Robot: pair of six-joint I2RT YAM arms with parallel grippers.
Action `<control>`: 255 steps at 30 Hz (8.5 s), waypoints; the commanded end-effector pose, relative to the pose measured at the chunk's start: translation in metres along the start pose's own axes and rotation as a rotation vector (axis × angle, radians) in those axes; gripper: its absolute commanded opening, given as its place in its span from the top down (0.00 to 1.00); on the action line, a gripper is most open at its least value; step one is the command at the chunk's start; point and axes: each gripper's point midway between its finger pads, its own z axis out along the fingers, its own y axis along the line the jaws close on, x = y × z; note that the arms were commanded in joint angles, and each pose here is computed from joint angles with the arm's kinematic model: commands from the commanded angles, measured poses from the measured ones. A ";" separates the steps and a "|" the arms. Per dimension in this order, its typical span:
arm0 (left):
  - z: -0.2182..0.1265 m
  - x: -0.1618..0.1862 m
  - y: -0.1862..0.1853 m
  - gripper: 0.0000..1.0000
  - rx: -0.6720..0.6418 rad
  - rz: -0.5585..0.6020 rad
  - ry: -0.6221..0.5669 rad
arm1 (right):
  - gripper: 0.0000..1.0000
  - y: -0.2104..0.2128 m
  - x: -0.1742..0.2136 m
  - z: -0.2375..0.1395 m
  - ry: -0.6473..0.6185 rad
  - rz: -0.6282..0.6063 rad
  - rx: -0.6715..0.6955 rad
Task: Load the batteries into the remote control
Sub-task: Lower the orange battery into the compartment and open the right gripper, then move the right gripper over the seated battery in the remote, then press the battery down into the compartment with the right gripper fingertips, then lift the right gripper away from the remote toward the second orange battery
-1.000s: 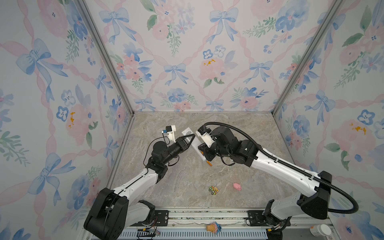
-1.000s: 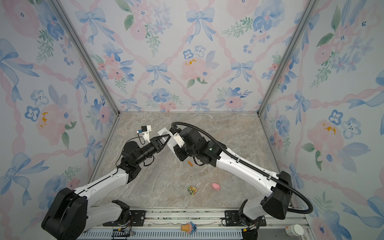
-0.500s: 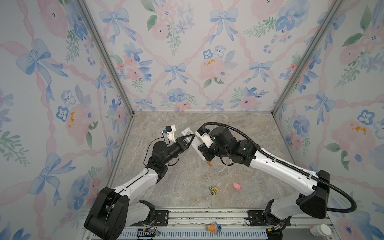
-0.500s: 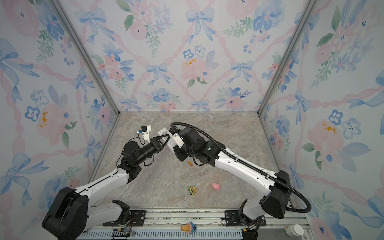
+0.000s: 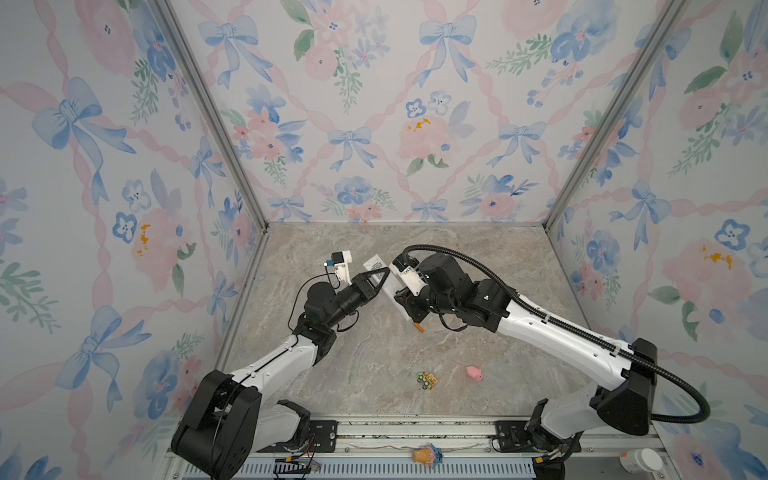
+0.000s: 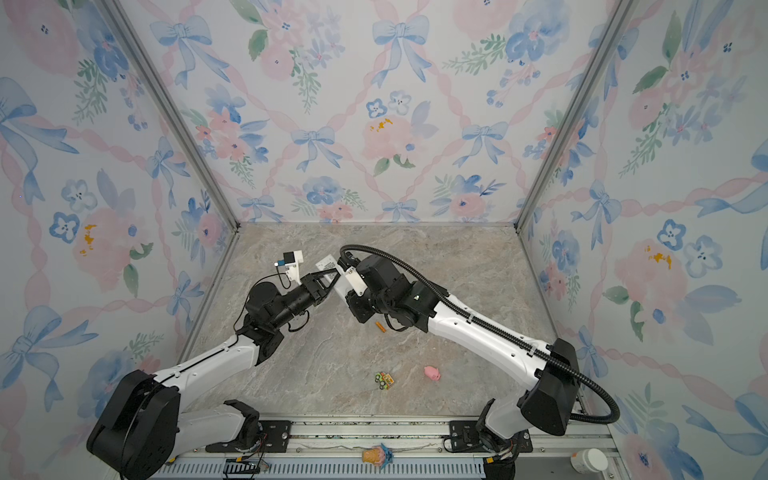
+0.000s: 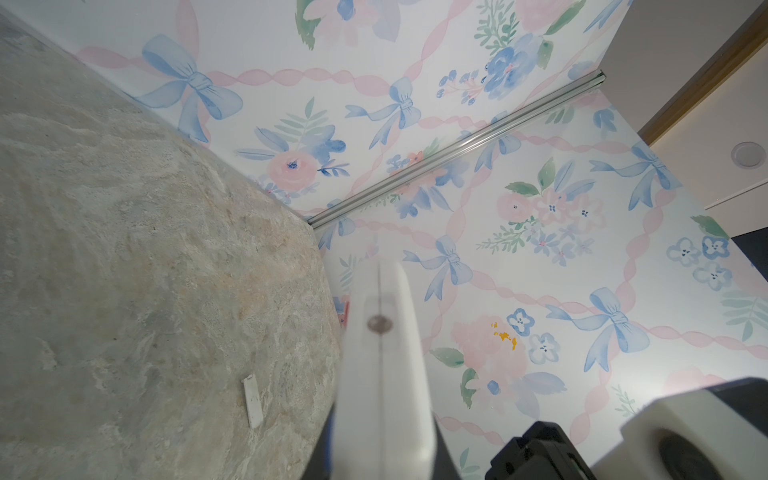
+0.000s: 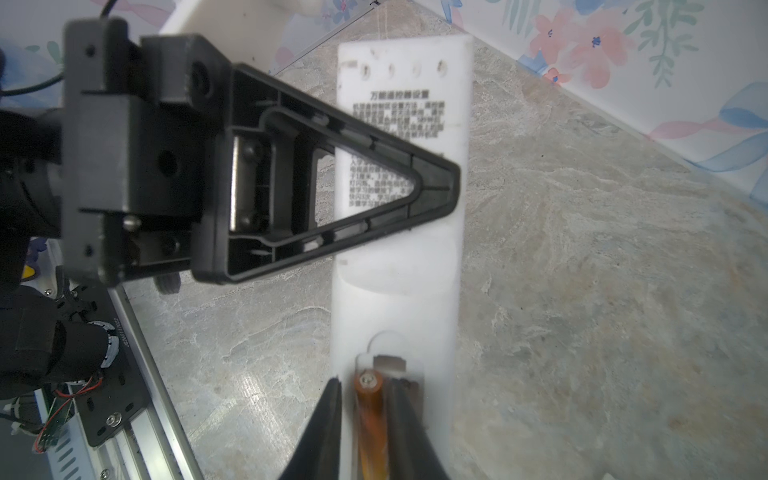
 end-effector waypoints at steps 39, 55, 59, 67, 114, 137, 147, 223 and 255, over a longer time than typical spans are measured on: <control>0.002 0.014 -0.033 1.00 0.157 0.052 0.193 | 0.30 -0.008 -0.031 -0.094 0.086 -0.353 -0.037; 0.004 0.026 -0.053 1.00 0.239 0.068 0.320 | 0.32 0.019 -0.008 -0.096 0.239 -0.684 -0.079; 0.004 0.028 -0.054 1.00 0.247 0.069 0.341 | 0.33 0.024 -0.004 -0.092 0.250 -0.710 -0.097; 0.002 0.033 -0.056 1.00 0.260 0.067 0.370 | 0.42 0.031 -0.004 -0.083 0.259 -0.733 -0.110; -0.001 0.039 -0.055 1.00 0.262 0.044 0.405 | 0.71 0.040 0.015 -0.044 0.341 -0.805 -0.110; -0.001 0.038 -0.056 1.00 0.263 0.044 0.401 | 0.79 0.041 0.030 -0.040 0.382 -0.833 -0.119; -0.002 0.037 -0.057 1.00 0.264 0.047 0.394 | 0.80 0.039 0.034 -0.040 0.397 -0.855 -0.102; -0.026 0.014 0.025 1.00 -0.031 0.013 0.252 | 0.38 -0.005 -0.045 -0.067 0.092 -0.390 0.063; -0.059 0.019 0.054 1.00 -0.198 0.023 0.220 | 0.34 -0.096 0.097 0.030 0.561 0.292 0.112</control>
